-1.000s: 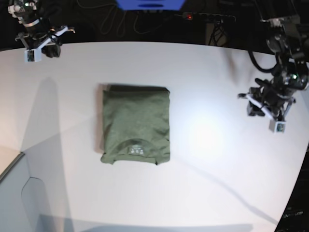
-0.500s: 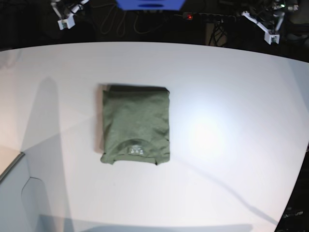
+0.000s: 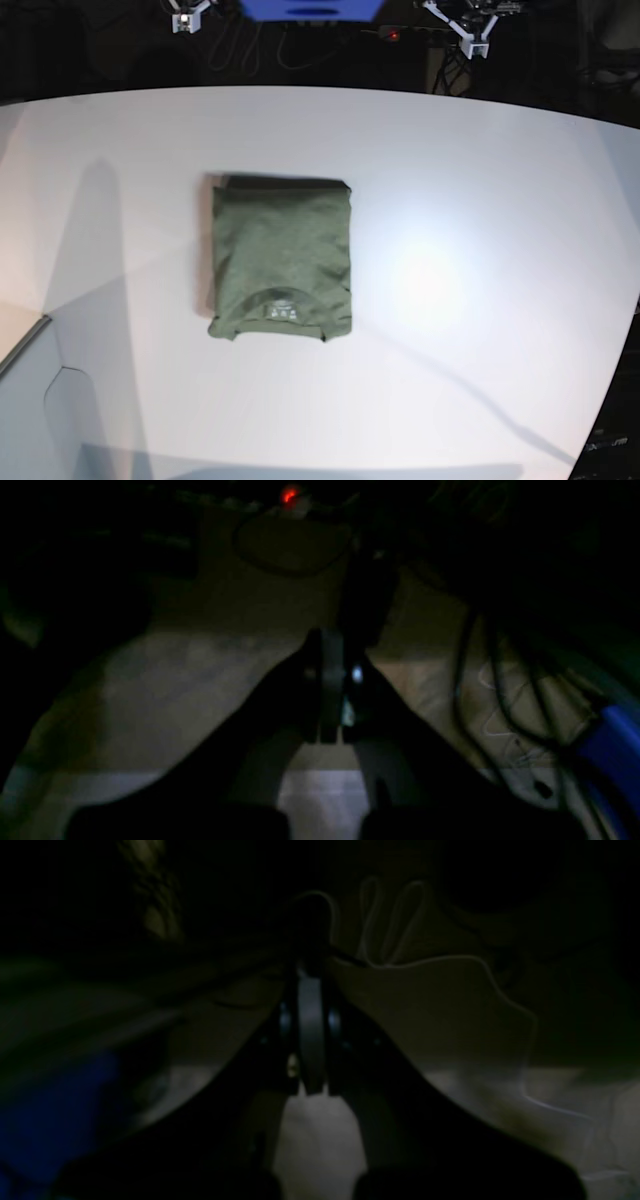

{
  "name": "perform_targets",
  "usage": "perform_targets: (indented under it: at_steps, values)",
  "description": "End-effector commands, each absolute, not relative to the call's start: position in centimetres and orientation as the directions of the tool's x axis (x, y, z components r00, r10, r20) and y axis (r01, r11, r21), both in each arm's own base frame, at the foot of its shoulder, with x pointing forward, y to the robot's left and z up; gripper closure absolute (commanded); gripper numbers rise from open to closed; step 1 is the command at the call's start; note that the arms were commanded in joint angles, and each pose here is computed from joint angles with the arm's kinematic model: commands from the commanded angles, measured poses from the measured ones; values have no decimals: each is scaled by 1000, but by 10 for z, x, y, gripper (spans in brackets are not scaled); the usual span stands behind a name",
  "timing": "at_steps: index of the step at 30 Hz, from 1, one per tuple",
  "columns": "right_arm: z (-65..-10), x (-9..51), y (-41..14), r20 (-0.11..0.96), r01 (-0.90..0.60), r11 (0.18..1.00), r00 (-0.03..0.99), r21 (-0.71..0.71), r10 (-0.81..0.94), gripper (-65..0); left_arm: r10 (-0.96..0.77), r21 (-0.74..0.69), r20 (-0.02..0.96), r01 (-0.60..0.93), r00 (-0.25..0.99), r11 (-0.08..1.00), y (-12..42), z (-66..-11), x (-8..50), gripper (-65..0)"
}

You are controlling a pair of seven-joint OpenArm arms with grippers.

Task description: Layout the t-shirt on the table in an organized manner, then fold the t-shirt properly

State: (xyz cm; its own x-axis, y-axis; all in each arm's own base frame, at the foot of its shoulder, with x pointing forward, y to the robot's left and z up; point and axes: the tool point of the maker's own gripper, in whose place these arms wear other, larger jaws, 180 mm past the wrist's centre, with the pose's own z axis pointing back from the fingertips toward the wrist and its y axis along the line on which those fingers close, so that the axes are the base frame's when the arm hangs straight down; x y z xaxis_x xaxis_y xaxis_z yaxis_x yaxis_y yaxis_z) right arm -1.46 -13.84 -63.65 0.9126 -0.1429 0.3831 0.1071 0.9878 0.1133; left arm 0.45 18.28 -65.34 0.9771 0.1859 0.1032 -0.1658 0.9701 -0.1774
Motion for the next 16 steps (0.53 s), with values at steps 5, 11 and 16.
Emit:
perform_targets:
  at_steps: [5, 11, 16]
  values:
    - [-638, -31, -189, 345, -24, 967, 932, -254, 114, 0, 156, -167, 110, -136, 982, 977, 167, -657, 8, 0]
    - [-633, -23, -196, 284, -84, 904, 934, -419, 218, 0, 135, -176, 122, -113, 983, 978, 149, -658, 14, 0]
    - [-635, -24, -180, 288, -82, 914, 934, -398, 209, 0, 71, -192, 120, -47, 990, 980, 135, -658, 14, 0]
